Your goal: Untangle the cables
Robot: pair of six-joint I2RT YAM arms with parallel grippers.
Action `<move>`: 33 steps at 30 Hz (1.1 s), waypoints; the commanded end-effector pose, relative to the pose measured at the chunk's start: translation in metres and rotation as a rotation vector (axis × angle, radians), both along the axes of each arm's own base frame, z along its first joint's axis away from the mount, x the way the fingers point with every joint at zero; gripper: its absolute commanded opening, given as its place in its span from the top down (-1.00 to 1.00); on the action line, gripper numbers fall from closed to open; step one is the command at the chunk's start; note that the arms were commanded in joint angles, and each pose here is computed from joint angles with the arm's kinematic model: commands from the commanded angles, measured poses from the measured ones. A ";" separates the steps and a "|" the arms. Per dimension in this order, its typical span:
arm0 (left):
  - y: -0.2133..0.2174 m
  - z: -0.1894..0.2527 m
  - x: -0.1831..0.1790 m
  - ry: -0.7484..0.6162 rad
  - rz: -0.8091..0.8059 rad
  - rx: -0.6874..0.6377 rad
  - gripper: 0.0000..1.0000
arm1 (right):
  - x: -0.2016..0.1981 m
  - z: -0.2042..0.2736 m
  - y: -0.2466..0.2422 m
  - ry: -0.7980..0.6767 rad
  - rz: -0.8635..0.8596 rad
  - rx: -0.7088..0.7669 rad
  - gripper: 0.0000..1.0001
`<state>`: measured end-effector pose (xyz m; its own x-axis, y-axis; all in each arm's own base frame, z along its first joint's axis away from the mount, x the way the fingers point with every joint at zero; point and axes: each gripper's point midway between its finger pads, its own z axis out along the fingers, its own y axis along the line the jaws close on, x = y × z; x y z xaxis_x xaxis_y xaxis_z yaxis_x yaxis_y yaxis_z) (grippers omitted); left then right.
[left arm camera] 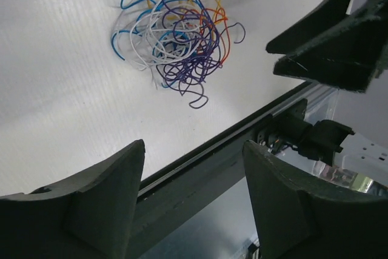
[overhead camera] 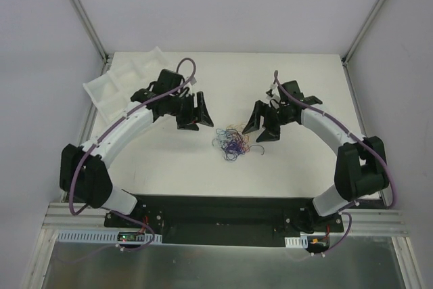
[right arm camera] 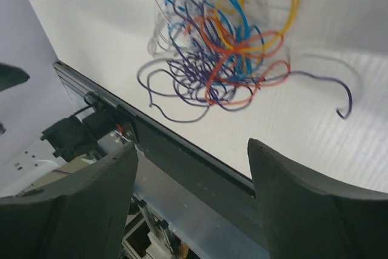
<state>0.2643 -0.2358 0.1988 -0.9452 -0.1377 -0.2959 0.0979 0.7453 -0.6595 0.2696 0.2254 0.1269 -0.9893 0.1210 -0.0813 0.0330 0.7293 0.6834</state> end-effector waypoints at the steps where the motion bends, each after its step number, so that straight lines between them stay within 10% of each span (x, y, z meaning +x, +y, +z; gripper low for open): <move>1: -0.039 -0.010 -0.004 0.055 -0.129 -0.053 -0.24 | -0.044 -0.005 -0.028 0.019 0.045 -0.090 -0.54; 26: -0.109 -0.085 0.015 0.190 -0.341 -0.013 0.32 | -0.035 -0.021 -0.021 0.018 0.046 -0.069 0.02; 33: -0.110 -0.060 0.016 0.120 -0.349 -0.032 0.98 | -0.027 -0.026 -0.004 0.024 0.038 -0.097 -0.17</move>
